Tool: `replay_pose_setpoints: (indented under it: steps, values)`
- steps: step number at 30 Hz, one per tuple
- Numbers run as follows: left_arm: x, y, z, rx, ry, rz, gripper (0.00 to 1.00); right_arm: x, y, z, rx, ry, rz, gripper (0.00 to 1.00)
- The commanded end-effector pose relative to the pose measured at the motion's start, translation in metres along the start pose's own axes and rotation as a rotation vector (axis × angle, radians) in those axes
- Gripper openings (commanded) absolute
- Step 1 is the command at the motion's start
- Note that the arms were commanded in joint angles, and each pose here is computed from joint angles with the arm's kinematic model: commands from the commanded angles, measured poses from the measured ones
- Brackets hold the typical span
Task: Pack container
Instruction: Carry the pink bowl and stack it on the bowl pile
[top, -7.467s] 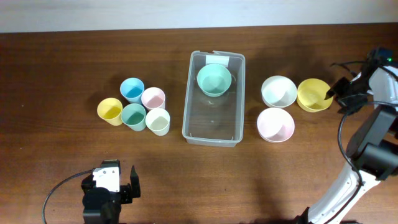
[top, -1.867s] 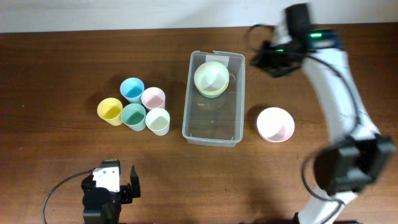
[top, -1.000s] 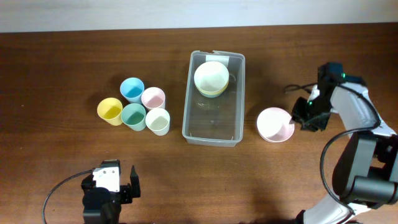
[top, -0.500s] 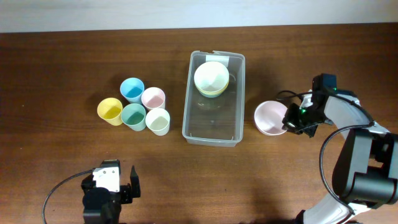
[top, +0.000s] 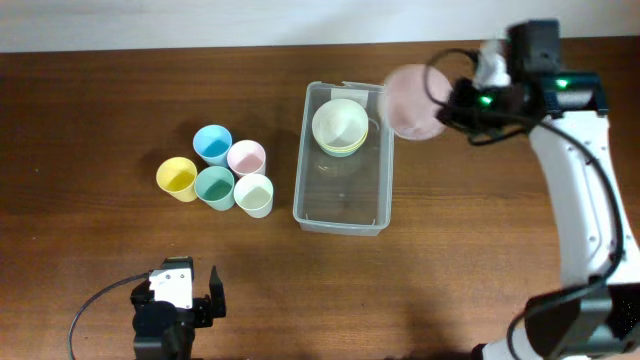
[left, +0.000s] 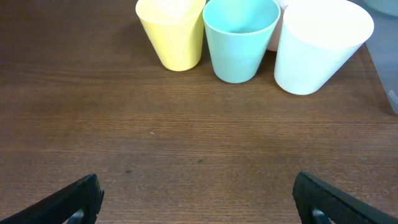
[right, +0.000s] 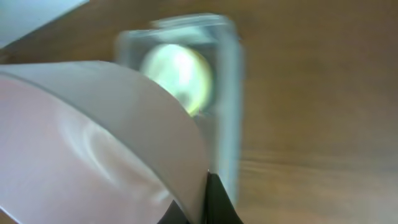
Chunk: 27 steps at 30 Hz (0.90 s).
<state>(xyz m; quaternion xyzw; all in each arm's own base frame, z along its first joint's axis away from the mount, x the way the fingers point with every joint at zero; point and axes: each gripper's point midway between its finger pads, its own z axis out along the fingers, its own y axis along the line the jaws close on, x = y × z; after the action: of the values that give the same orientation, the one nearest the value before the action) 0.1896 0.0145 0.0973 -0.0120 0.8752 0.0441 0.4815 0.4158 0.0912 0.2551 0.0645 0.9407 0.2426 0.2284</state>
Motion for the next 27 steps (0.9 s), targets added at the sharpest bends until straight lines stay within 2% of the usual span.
replay_pose_setpoints:
  steps: [1, 7, 12, 18, 19, 21, 25, 27]
  values:
    - [0.001, -0.003, 0.001, 0.014, -0.003, 0.021, 1.0, 0.004, 0.03, 0.017, -0.028, 0.004, -0.053, 0.04]
    - [0.001, -0.003, 0.001, 0.014, -0.003, 0.022, 1.0, -0.008, 0.04, 0.075, 0.009, -0.02, -0.051, 0.04]
    - [0.001, -0.003, 0.001, 0.014, -0.003, 0.021, 1.0, -0.014, 0.02, 0.135, 0.021, 0.004, -0.002, 0.04]
    - [0.001, -0.003, 0.001, 0.014, -0.003, 0.021, 1.0, 0.0, 0.004, 0.19, -0.002, 0.084, 0.018, 0.04]
    - [0.001, -0.003, 0.001, 0.014, -0.003, 0.022, 1.0, 0.001, 0.005, 0.195, -0.017, 0.093, 0.016, 0.06]
    - [0.001, -0.003, 0.001, 0.014, -0.003, 0.021, 1.0, 0.004, 0.002, 0.202, -0.018, 0.105, 0.013, 0.31]
    - [0.001, -0.003, 0.001, 0.014, -0.003, 0.021, 1.0, -0.001, 0.002, 0.198, -0.024, 0.094, 0.015, 0.41]
    - [0.001, -0.003, 0.001, 0.014, -0.003, 0.021, 1.0, -0.007, 0.005, 0.192, -0.041, 0.083, 0.017, 0.4]
